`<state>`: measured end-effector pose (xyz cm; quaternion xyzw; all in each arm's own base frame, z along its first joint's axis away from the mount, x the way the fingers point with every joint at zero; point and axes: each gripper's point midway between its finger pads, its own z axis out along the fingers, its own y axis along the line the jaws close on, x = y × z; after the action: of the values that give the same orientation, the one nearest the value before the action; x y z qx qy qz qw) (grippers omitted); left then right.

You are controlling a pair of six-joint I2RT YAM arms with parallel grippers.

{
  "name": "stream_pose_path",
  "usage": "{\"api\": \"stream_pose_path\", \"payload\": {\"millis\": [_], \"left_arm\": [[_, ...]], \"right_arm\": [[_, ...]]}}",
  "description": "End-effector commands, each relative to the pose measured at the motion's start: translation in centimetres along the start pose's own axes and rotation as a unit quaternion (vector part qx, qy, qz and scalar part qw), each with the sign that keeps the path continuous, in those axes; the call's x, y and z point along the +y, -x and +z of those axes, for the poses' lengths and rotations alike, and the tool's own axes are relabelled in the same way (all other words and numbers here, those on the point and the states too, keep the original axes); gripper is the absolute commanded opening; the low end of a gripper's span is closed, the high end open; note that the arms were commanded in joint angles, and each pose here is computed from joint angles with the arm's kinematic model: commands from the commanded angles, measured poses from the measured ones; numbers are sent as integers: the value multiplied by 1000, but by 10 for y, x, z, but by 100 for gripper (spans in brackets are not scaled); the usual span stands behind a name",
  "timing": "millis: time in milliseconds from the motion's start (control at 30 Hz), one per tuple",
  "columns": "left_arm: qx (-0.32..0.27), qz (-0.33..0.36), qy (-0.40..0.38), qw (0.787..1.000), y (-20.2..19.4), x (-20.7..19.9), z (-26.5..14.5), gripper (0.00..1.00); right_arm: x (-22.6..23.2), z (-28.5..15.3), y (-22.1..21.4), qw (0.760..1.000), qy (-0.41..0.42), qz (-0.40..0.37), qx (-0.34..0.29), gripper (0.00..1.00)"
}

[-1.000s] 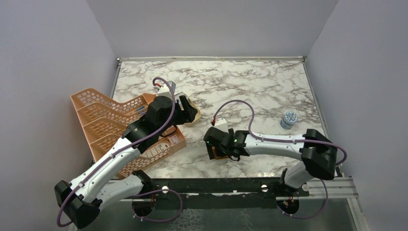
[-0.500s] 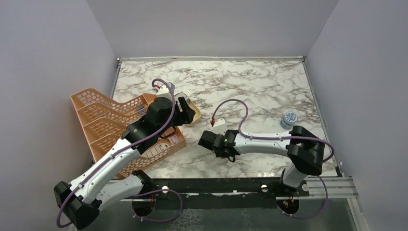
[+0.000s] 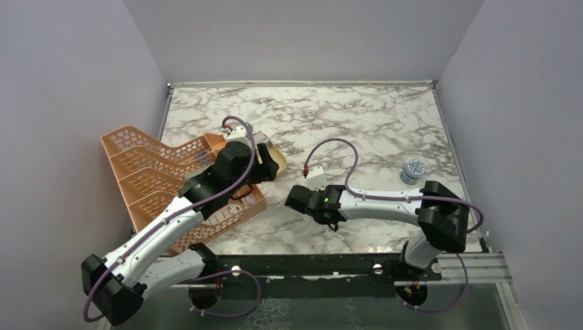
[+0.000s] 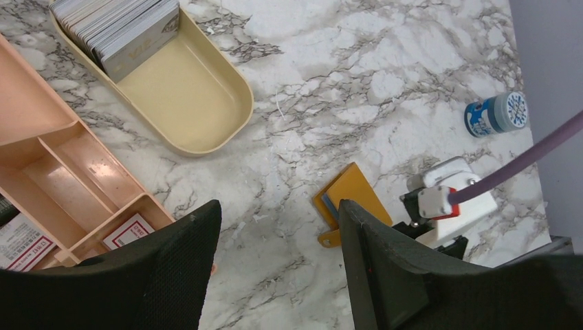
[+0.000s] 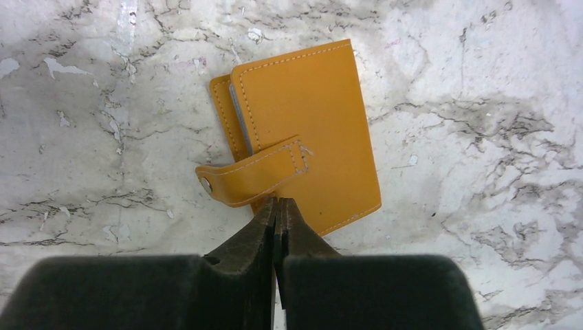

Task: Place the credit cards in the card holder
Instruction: Open the card holder at the center of the board.

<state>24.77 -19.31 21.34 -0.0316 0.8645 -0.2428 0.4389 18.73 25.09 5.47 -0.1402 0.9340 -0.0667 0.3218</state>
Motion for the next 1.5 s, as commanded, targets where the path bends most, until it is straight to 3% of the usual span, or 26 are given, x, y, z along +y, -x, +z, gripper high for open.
{"api": "stream_pose_path", "payload": {"millis": [0, 233, 367, 500, 867, 1000, 1300, 1367, 1467], "left_arm": [[15, -3, -6, 1000, -11, 1, 7, 65], [32, -4, -9, 999, -23, 3, 11, 65], [29, -3, -13, 1000, -21, 1, 9, 65], [20, -3, -11, 1000, -18, 3, 6, 65], [15, 2, -9, 1000, -15, 4, 5, 65], [13, 1, -5, 1000, -14, 5, 5, 65], [13, 7, -7, 1000, -12, 2, 6, 65], [11, 8, -6, 1000, -11, 3, 5, 65], [9, 8, -4, 1000, -11, 4, 5, 65]], "right_arm": [[-11, -7, 17, 999, -14, 9, -47, 1], [13, -10, 21, 996, 67, -30, -59, 4], [21, -12, 19, 989, 109, -71, -67, 35], [25, -14, 23, 985, 125, -91, -81, 50], [16, 5, 8, 986, 78, -140, -53, 55], [20, 9, 6, 984, 87, -146, -58, 66], [16, 25, 14, 980, 41, -180, -75, 64], [14, 27, 16, 981, 27, -177, -77, 57], [15, 26, 20, 982, 26, -171, -82, 40]]}}
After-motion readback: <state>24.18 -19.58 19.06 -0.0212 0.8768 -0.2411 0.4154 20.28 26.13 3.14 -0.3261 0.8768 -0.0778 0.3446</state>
